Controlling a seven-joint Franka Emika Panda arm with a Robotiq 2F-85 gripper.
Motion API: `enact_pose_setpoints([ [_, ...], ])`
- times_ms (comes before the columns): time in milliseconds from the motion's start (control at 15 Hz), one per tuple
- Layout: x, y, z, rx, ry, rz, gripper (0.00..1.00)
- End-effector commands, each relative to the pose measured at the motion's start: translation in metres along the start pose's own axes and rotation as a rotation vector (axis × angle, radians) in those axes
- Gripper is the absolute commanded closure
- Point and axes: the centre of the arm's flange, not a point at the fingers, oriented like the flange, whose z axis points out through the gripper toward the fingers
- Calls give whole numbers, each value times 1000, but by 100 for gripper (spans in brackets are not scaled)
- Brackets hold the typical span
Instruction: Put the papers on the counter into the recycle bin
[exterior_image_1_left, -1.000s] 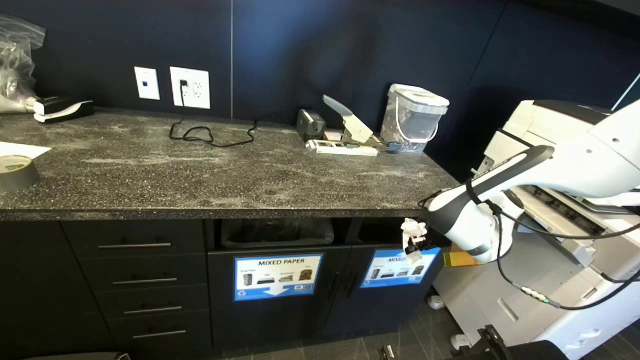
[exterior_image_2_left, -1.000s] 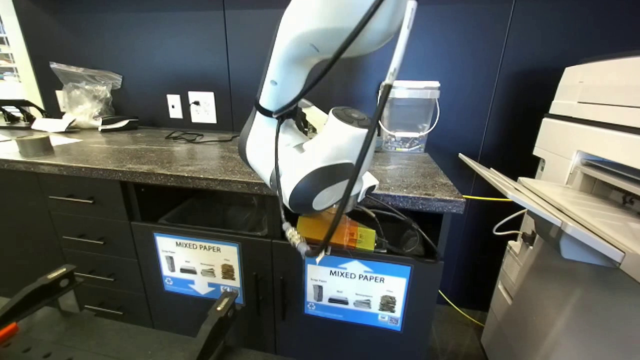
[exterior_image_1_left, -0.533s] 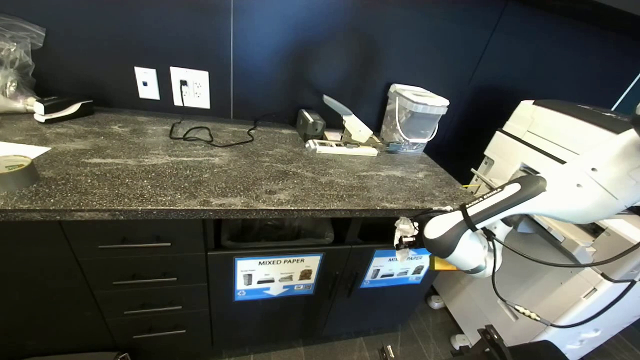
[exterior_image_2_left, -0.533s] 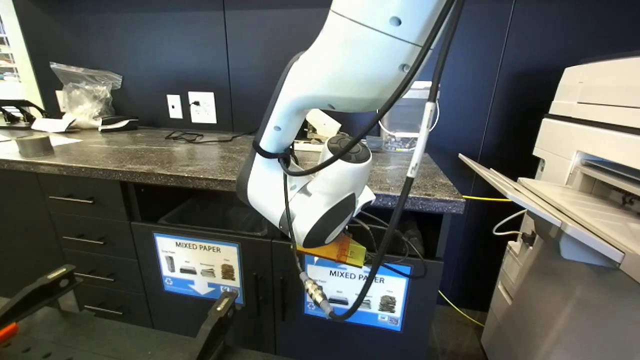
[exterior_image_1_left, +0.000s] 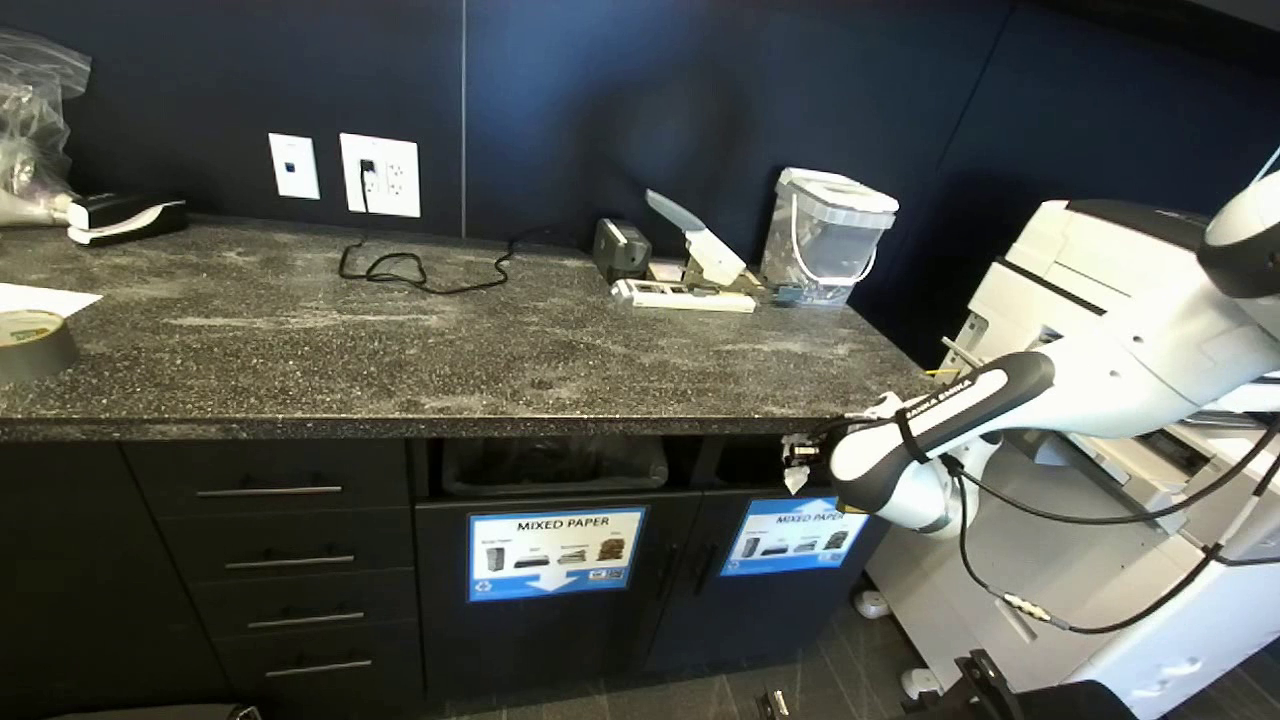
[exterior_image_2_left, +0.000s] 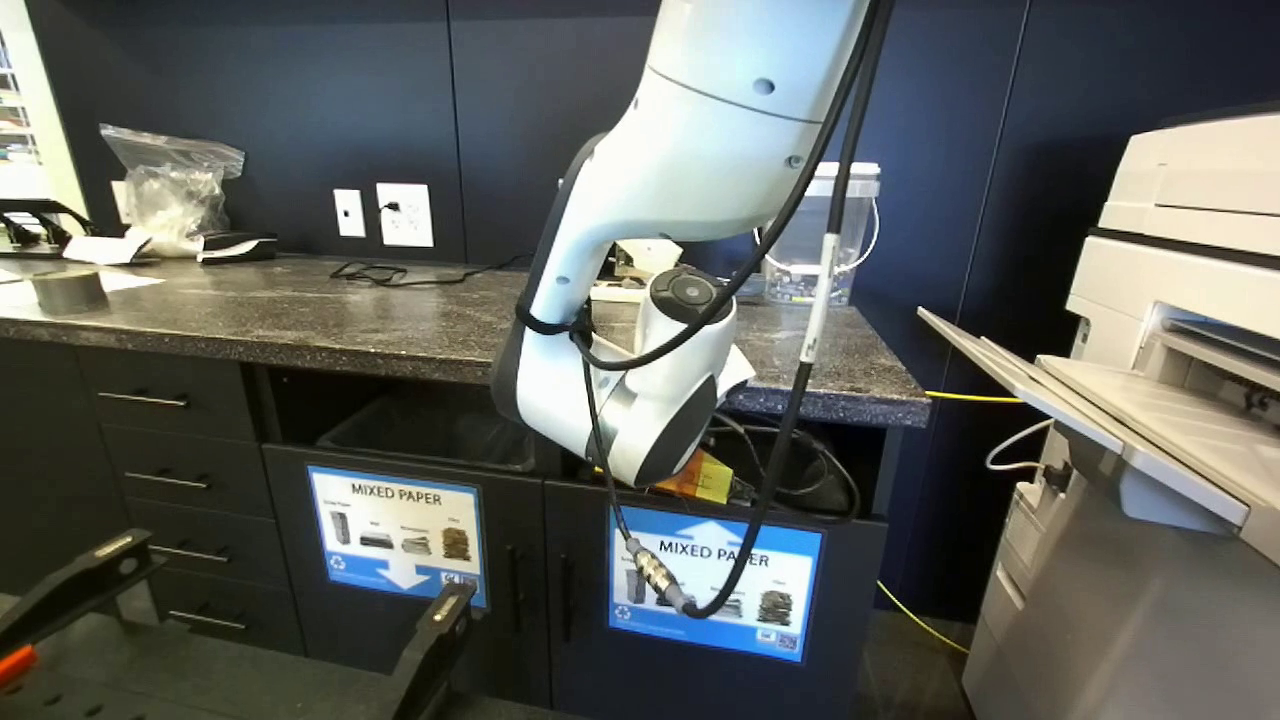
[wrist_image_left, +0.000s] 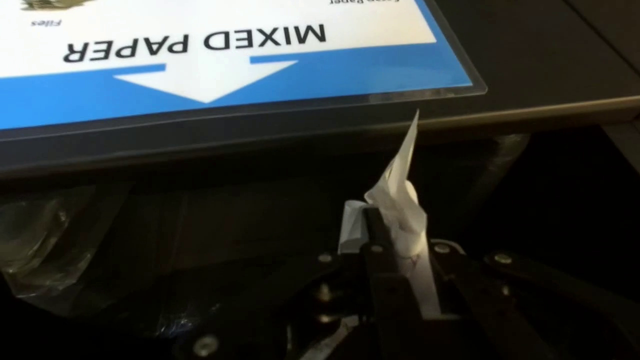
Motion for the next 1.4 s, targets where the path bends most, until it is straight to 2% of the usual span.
enact_pose_setpoints([
  [0, -7, -6, 21, -34, 111, 58, 89],
  [467, -14, -15, 51, -63, 203, 133, 89],
  [933, -1, -27, 80, -74, 201, 135, 90],
  [1000, -4, -30, 83, -77, 199, 134, 63],
  [1133, -1, -28, 80, -80, 202, 127, 63],
  [1333, 0, -29, 77, -98, 180, 93, 40],
])
